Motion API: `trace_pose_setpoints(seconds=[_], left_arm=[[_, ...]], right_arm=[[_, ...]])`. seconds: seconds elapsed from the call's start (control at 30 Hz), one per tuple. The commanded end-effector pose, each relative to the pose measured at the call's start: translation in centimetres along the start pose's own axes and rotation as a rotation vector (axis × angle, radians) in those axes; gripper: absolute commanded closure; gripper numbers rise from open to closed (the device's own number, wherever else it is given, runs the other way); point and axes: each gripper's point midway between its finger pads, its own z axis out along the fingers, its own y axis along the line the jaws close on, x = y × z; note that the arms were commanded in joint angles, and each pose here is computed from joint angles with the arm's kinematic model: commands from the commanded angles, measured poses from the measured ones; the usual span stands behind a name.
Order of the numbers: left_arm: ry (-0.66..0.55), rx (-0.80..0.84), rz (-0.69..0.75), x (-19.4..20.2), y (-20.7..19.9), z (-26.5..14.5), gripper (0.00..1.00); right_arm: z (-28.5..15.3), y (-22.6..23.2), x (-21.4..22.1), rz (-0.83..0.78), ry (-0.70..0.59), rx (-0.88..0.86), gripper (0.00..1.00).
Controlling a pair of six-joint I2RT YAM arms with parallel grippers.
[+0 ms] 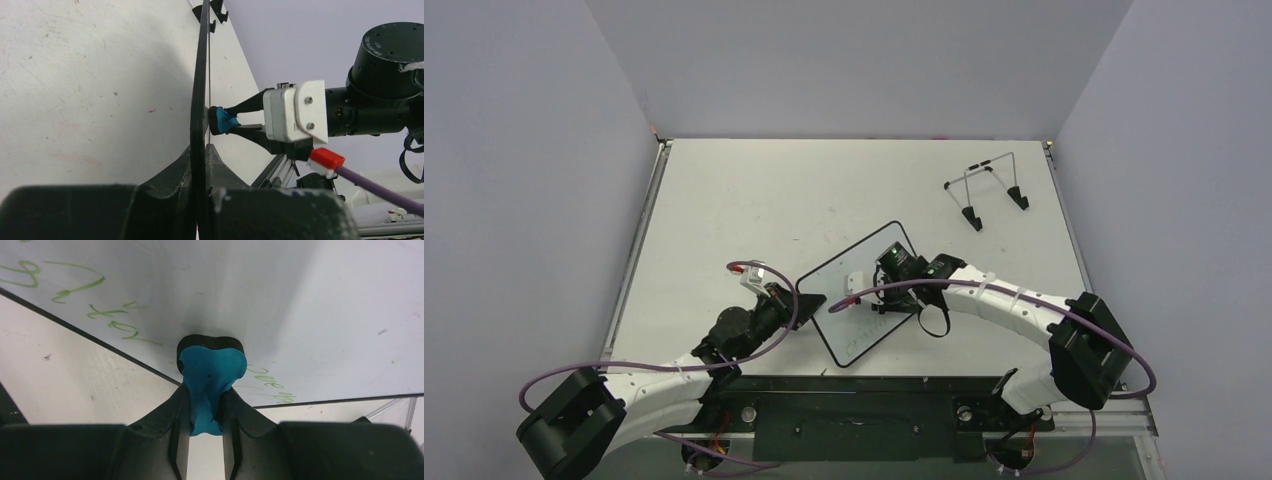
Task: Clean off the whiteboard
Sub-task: Erase the whiteboard at the center of the board.
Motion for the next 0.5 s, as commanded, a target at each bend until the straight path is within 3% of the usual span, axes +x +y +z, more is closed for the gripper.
trace_pose_setpoints(seconds=[0.0, 0.07, 0.13, 0.3, 0.37, 0.47], left_arm=[[-0.096, 0.210, -0.015, -3.5, -6.4, 0.5, 1.00], [-0.096, 0.210, -0.016, -3.4, -6.3, 0.5, 1.00], [-0.097, 0.211, -0.016, -3.4, -6.3, 0.5, 1.00], [-0.080, 0.222, -0.012, -3.2, -6.5, 0.6, 1.00], [-0.081, 0.225, -0.018, -3.1, -6.4, 0.4, 1.00], [-0.088, 0.223, -0.023, -3.1, -6.2, 0.2, 1.00]], right_arm=[[-0.9, -4.5, 1.1, 0.150, -0.006, 0.171, 1.00], [-0.9, -5.0, 2.6, 0.190, 0.026, 0.179, 1.00], [-0.5, -3.1, 3.4, 0.146, 0.054, 0.080, 1.00], [-0.6, 1.9, -0.4, -0.066, -0.038, -0.134, 1.00], [-0.8, 1.8, -0.8, -0.058, -0.051, -0.128, 1.00], [-0.9, -1.2, 0.3, 0.031, -0.021, 0.015, 1.00]])
